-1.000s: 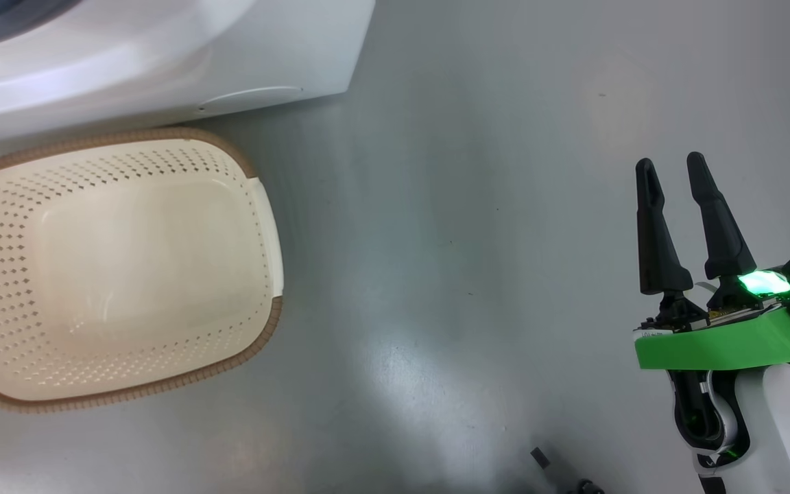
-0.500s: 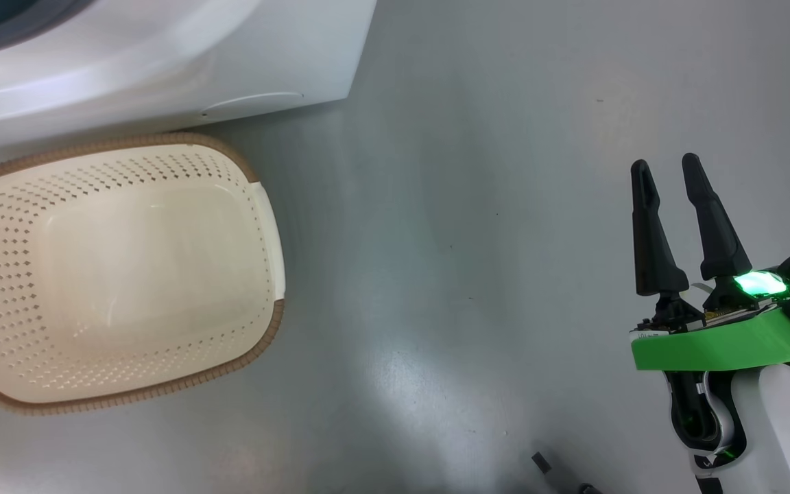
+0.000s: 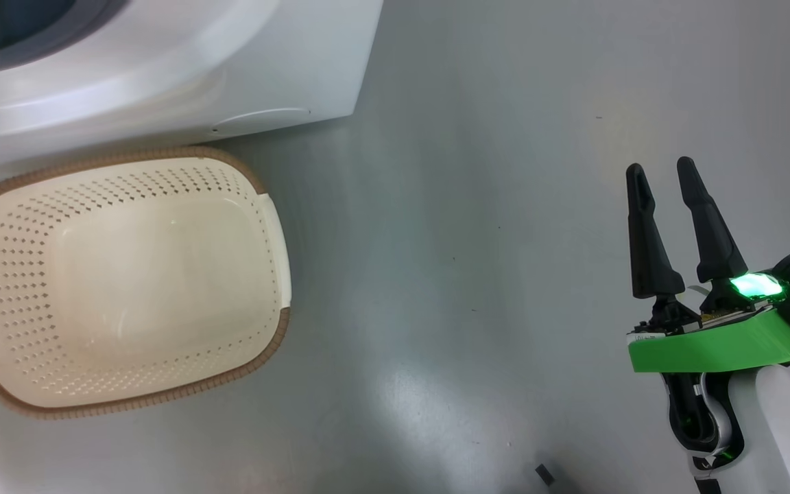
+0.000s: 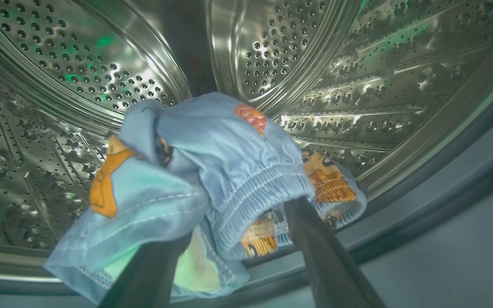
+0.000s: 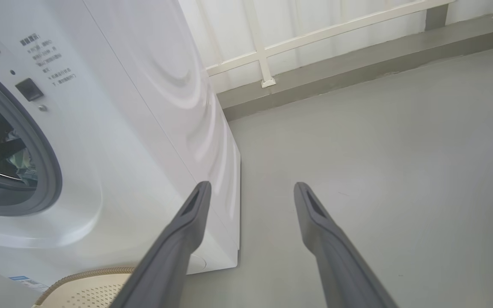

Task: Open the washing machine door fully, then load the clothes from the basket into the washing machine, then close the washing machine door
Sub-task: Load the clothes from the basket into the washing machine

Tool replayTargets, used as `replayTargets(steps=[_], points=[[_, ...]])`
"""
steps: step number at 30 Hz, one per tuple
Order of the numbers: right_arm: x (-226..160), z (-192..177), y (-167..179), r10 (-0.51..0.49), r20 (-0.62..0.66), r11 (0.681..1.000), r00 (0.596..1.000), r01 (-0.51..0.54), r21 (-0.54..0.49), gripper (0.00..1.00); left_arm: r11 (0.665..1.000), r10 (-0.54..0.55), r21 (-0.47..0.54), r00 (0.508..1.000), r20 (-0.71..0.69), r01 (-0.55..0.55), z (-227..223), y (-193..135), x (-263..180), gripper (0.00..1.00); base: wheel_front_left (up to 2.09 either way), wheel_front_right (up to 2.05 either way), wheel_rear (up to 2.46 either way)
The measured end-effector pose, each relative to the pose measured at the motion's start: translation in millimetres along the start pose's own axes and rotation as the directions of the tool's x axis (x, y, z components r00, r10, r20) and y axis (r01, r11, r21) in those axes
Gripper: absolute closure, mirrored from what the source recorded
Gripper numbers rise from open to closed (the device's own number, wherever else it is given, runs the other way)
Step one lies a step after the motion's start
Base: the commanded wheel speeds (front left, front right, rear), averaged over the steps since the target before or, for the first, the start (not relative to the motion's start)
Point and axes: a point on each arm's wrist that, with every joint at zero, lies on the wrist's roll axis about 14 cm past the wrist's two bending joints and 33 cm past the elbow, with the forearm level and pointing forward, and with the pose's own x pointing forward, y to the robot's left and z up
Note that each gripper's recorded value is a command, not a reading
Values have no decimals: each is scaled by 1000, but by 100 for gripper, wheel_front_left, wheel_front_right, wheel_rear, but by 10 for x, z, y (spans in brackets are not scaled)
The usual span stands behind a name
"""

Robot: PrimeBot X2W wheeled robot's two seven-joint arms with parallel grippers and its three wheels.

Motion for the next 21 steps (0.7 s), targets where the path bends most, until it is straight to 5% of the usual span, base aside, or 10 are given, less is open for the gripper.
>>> replayTargets(steps=[21], points=[[-90,381,74,41,75,999,996,-38,-36,0,975,50,-221,980,194,-6,256,83,-593,0,0,0,0]])
